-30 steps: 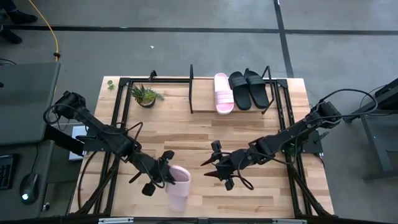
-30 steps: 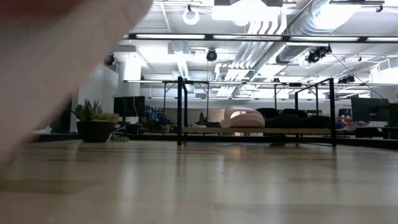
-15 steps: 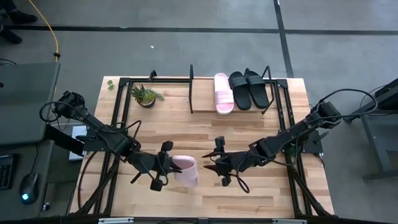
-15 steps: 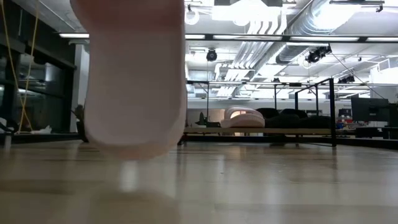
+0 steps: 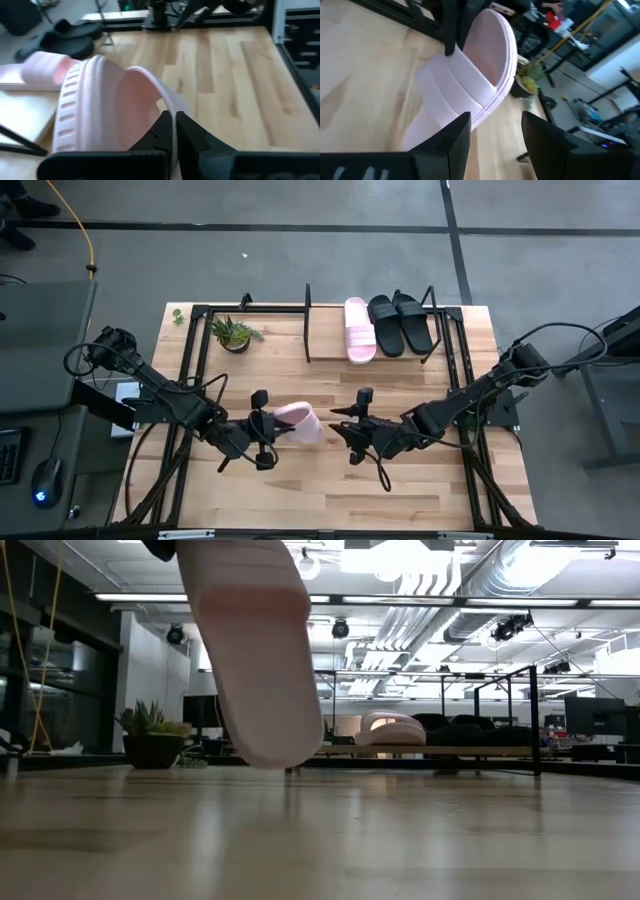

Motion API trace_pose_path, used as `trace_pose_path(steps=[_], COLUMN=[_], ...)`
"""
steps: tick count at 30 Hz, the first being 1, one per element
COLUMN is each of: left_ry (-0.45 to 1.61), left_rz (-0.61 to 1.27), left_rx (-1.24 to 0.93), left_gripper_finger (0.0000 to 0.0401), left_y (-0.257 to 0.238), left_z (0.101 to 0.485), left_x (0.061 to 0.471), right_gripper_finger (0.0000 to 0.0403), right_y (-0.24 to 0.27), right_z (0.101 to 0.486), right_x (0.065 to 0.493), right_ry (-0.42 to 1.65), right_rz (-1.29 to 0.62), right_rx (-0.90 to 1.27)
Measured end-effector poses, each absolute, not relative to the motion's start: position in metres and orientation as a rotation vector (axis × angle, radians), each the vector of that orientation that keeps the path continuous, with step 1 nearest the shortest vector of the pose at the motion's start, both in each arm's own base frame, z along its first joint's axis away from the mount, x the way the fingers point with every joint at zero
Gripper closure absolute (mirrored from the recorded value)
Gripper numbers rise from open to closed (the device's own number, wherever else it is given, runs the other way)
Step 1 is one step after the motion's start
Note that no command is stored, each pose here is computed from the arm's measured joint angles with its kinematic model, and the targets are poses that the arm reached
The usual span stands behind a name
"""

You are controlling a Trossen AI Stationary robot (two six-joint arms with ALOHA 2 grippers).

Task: Pick and place slides into the shelf
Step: Put the pink slide on the shelf

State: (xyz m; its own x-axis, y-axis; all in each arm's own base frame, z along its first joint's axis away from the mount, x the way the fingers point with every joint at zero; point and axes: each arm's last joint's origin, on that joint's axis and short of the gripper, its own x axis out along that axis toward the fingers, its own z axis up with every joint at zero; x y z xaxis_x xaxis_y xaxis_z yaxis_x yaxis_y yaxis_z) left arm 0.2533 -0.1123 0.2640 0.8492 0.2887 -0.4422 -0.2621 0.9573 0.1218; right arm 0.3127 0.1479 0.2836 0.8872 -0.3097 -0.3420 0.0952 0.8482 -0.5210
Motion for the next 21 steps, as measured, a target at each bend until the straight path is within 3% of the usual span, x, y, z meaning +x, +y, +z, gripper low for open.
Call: trace_pose_path(steps=[12, 21], left_ry=[0.368, 0.232], left_rz=[0.515, 0.681], left_rx=[0.067, 0.125], left_gripper_finger=[0.0401, 0.0401], left_y=[-0.114, -0.129], left_z=[0.267, 0.274], left_x=[0.248, 0.236], right_gripper_finger=[0.0235, 0.0235], right_y=[0.152, 0.151], right_z=[0.286, 0.284], right_x=[0.306, 0.305], right_ry=[0.414, 0.429], right_rz=[-0.423, -0.411], right_rx=[-0.559, -0.564])
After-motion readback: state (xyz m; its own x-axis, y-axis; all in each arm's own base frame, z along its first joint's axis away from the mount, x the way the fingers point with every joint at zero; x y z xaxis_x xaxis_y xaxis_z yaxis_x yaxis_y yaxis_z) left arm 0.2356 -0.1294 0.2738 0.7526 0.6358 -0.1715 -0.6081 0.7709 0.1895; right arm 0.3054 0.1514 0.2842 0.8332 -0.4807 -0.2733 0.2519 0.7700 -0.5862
